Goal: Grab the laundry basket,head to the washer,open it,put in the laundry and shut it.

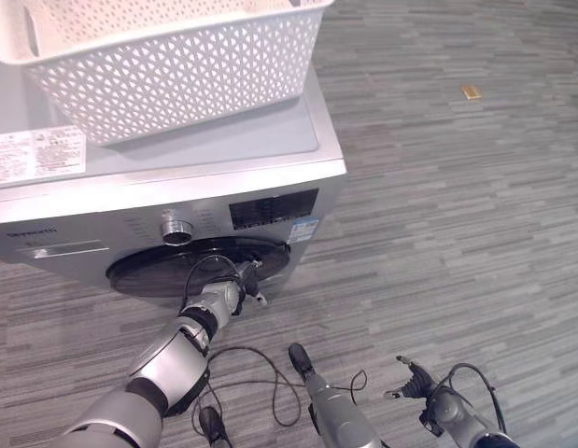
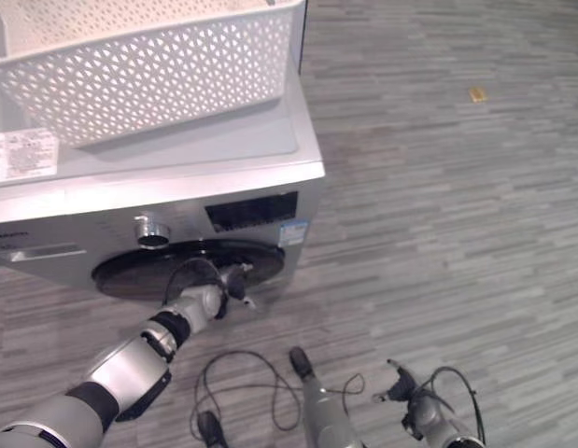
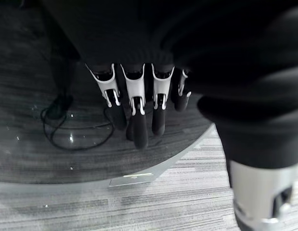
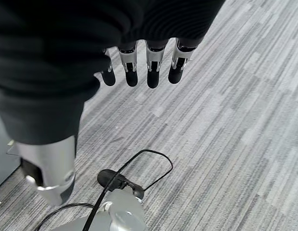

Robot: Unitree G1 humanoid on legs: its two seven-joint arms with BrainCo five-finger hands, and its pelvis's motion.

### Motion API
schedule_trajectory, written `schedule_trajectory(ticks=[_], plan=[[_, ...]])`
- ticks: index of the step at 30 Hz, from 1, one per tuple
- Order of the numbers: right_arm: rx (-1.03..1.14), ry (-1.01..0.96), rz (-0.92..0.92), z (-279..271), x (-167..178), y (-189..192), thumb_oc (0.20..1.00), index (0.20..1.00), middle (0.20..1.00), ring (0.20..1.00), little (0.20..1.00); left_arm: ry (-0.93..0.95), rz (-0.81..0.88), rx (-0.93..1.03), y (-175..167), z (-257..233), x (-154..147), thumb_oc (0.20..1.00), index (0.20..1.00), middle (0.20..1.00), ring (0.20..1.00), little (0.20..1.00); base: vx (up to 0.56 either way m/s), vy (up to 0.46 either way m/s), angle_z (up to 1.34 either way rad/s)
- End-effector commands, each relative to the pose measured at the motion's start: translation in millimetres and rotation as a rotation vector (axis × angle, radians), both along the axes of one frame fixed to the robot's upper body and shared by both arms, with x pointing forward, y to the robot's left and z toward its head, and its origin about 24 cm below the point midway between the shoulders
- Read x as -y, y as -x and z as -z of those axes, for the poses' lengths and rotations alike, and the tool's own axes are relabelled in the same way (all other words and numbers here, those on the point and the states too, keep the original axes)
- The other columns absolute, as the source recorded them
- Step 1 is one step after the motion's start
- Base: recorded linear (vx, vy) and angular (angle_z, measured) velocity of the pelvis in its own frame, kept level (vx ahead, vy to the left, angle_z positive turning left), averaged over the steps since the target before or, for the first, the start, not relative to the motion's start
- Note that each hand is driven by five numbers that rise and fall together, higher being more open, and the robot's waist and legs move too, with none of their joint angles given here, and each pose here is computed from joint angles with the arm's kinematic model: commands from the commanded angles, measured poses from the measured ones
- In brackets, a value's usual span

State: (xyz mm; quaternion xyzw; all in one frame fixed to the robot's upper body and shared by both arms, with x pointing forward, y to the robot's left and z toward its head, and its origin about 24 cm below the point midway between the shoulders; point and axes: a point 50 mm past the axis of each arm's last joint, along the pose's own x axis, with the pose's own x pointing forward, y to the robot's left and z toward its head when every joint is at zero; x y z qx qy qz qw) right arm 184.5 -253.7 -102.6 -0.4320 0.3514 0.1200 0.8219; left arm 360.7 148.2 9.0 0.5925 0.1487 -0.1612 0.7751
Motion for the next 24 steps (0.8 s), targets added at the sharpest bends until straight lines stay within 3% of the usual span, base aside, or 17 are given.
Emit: schedule_trajectory(ticks=[1,4,8,9,13,17,18,19,24], plan=[[-0.001,0.011,0.020,1,11,10,1.000,1.000,1.000,1.000,1.000,0.000,-0.178,0.452,-53,-124,-42,1.000,1.000,1.000,1.000,1.000,0.00,0.000,0.00],[0.001,0.012,0.042,3,12,12,1.000,1.000,1.000,1.000,1.000,0.053,-0.199,0.544,-55,-141,-47,1.000,1.000,1.000,1.000,1.000,0.00,-0.031,0.03],[0.002,-0.006,0.094,10,9,23,1.000,1.000,1.000,1.000,1.000,0.402,-0.235,0.499,-30,-83,-35,1.000,1.000,1.000,1.000,1.000,0.01,-0.053,0.06],[0.002,-0.007,0.094,11,8,23,1.000,1.000,1.000,1.000,1.000,0.401,-0.236,0.499,-30,-83,-36,1.000,1.000,1.000,1.000,1.000,0.01,-0.050,0.13],[-0.081,-0.005,0.114,25,2,38,1.000,1.000,1.000,1.000,1.000,0.689,-0.371,0.296,26,2,-32,1.000,1.000,1.000,1.000,1.000,0.06,-0.123,0.07],[-0.117,-0.040,0.196,33,-4,46,1.000,1.000,1.000,1.000,1.000,0.756,-0.499,0.109,86,62,-44,1.000,1.000,1.000,1.000,1.000,0.07,-0.122,0.28],[-0.118,-0.041,0.196,33,-4,46,1.000,1.000,1.000,1.000,1.000,0.755,-0.500,0.108,86,63,-44,1.000,1.000,1.000,1.000,1.000,0.09,-0.130,0.41],[-0.136,-0.048,0.215,36,-5,51,1.000,1.000,1.000,1.000,1.000,0.774,-0.570,0.020,112,84,-51,1.000,1.000,1.000,1.000,1.000,0.06,-0.083,0.44],[-0.166,-0.050,0.259,40,-1,61,1.000,1.000,1.000,1.000,1.000,0.765,-0.610,-0.129,162,113,-61,1.000,1.000,1.000,1.000,1.000,0.06,-0.050,0.35]])
